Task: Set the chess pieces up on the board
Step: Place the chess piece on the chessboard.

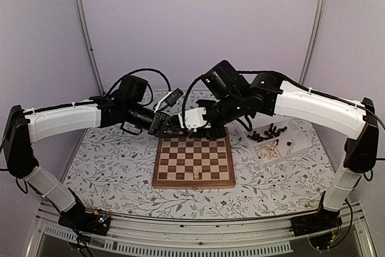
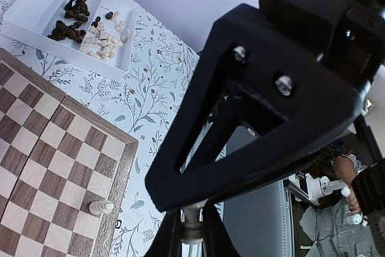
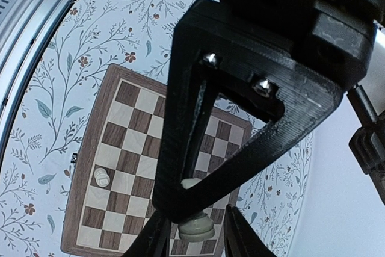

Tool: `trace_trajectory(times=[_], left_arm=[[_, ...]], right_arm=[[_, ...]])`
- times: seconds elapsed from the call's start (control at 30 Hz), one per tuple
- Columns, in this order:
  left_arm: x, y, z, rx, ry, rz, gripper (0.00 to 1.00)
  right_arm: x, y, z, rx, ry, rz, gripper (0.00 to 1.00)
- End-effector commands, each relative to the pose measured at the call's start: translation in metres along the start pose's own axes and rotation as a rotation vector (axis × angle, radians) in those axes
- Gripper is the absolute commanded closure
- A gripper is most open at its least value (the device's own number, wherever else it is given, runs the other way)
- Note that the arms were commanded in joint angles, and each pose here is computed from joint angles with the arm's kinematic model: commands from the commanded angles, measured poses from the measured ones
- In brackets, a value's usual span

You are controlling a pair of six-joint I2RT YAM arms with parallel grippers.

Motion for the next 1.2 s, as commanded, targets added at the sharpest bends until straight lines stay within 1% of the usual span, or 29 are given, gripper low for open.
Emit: trace_trajectory(times=[0.0, 0.07, 0.13, 0.23, 0.27, 0.33, 0.37, 0.43, 0.47, 0.5, 0.57, 0.63, 0.73, 0.83, 1.17], left_arm=[[0.006, 0.001, -0.007, 0.006, 0.035, 0.029, 0.93], [0.006, 0.0, -0.007, 0.006, 0.035, 0.029, 0.93], [0.006, -0.001, -0.008, 0.005, 0.034, 0.026, 0.89], [0.003, -0.004, -0.01, 0.019, 0.005, 0.001, 0.73], [0.0, -0.005, -0.012, 0.032, -0.01, -0.019, 0.66], [-0.008, -0.008, -0.02, 0.097, -0.042, -0.091, 0.56], [-0.015, -0.011, -0.026, 0.145, -0.061, -0.162, 0.53], [-0.03, -0.012, -0.045, 0.274, -0.048, -0.329, 0.43], [-0.038, -0.009, -0.054, 0.338, -0.04, -0.418, 0.41], [-0.042, 0.0, -0.055, 0.387, -0.038, -0.493, 0.39], [-0.052, 0.004, -0.068, 0.48, -0.029, -0.622, 0.39], [-0.053, 0.006, -0.073, 0.534, -0.043, -0.668, 0.4], [-0.045, 0.008, -0.076, 0.589, -0.058, -0.67, 0.4], [-0.036, 0.008, -0.076, 0.598, -0.062, -0.65, 0.41], [-0.014, 0.0, -0.073, 0.582, -0.052, -0.593, 0.56]], right_arm=[[0.009, -0.004, 0.001, -0.034, 0.015, 0.023, 0.7], [0.009, -0.005, 0.001, -0.037, 0.015, 0.024, 0.74], [0.009, -0.006, 0.002, -0.038, 0.015, 0.026, 0.79], [0.006, -0.007, 0.0, -0.024, 0.031, 0.02, 0.83], [0.005, -0.007, 0.0, -0.016, 0.035, 0.017, 0.84], [-0.001, -0.007, -0.002, 0.034, 0.045, -0.014, 0.86], [-0.006, -0.006, -0.004, 0.064, 0.045, -0.053, 0.87], [-0.019, -0.004, -0.009, 0.149, 0.035, -0.157, 0.88], [-0.026, -0.002, -0.01, 0.214, 0.011, -0.229, 0.89], [-0.031, 0.0, -0.01, 0.254, -0.013, -0.299, 0.89], [-0.04, 0.006, -0.008, 0.356, -0.067, -0.41, 0.89], [-0.045, 0.007, -0.007, 0.401, -0.112, -0.489, 0.89], [-0.051, 0.012, -0.011, 0.451, -0.13, -0.548, 0.89], [-0.054, 0.015, -0.013, 0.473, -0.135, -0.563, 0.89], [-0.054, 0.014, -0.011, 0.469, -0.146, -0.579, 0.88]])
Point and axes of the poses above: each gripper's point midway between its finger pads, its own x axis out along the fingers, its own z axis along the line the jaws close on, y = z × x, the point moved 6 cm from there along -x, back along the fingers, and after that the axes turned 14 degrees about -x, right-handed, at the moved point
